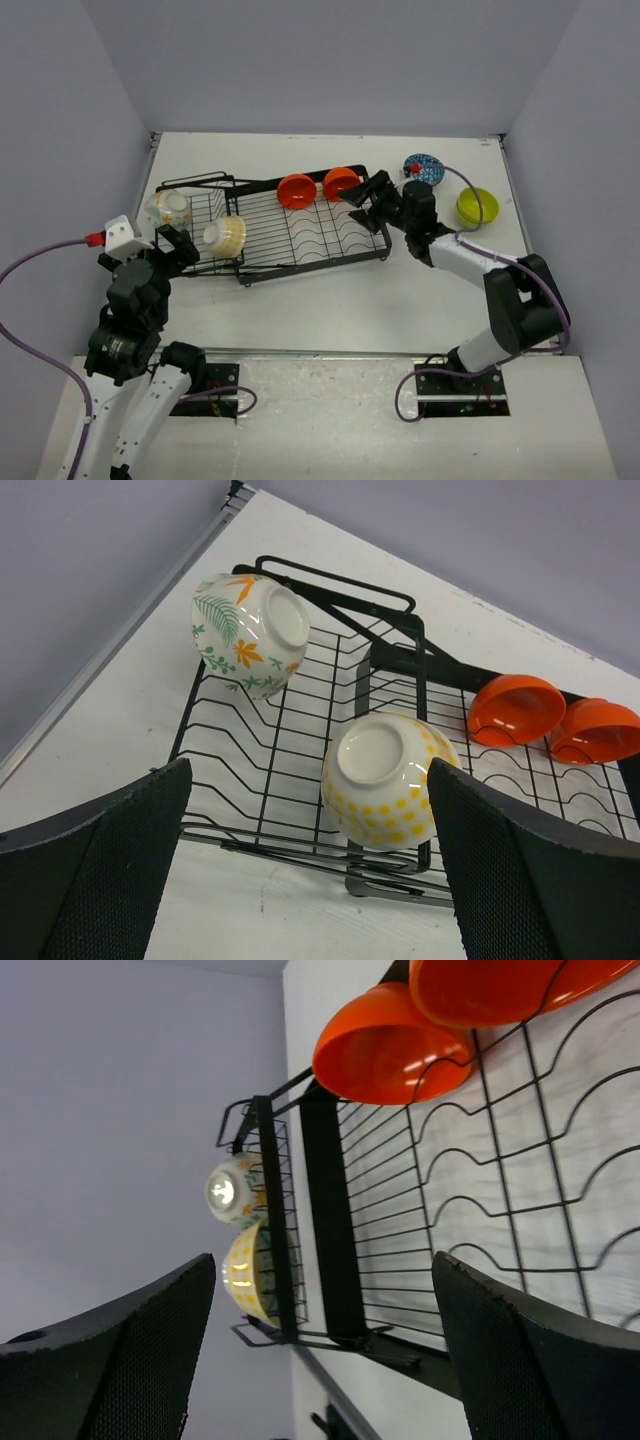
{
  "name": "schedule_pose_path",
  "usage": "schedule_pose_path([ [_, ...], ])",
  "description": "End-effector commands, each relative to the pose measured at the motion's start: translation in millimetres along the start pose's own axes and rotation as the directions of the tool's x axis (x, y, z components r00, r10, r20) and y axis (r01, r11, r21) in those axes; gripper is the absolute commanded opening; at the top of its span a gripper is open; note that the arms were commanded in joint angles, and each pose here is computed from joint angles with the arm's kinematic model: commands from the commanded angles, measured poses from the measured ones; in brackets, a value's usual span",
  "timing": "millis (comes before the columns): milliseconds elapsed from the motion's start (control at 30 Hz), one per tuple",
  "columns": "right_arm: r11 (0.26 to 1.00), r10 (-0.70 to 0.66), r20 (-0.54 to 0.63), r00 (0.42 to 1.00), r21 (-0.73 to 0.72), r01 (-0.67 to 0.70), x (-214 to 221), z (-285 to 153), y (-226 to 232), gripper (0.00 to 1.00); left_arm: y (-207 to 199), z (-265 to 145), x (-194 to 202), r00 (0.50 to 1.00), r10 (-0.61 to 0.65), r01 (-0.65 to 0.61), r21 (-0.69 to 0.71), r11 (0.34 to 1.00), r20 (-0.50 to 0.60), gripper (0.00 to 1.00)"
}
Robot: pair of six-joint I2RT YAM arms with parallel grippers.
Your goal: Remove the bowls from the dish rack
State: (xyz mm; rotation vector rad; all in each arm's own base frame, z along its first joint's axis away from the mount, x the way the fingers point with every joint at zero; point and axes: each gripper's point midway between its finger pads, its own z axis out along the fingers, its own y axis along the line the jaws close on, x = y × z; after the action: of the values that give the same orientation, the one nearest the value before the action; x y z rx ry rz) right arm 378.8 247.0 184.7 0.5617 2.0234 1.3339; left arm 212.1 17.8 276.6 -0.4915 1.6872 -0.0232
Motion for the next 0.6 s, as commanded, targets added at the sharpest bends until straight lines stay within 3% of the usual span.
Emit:
schedule_pose_path([
  [0, 0.969, 0.193, 0.123, 0.973, -0.181, -0.169, -16.8, 12.5, 48.4, 0.89, 6.5, -1.3, -17.0, 0.998, -0.036, 0.039, -0.049, 0.998, 0.052, 1.0],
  [100, 0.901, 0.434, 0.212, 0.876, -0.132, -0.414, -24.8, 27.8, 11.9, 0.89, 8.1, 3.4, -14.8, 0.999, -0.027, 0.03, -0.07, 0.997, 0.038, 1.0],
  [233, 0.846, 0.519, 0.342, 0.783, -0.076, -0.528, -45.3, 47.9, -18.8, 0.86, 6.1, 5.6, -11.5, 1.0, -0.017, 0.018, -0.059, 0.998, 0.021, 1.0],
  [567, 0.849, 0.462, 0.442, 0.769, 0.028, -0.527, -73.8, 100.0, -44.7, 0.73, 0.7, 3.4, -10.5, 1.0, -0.017, 0.017, -0.016, 1.0, 0.023, 1.0],
])
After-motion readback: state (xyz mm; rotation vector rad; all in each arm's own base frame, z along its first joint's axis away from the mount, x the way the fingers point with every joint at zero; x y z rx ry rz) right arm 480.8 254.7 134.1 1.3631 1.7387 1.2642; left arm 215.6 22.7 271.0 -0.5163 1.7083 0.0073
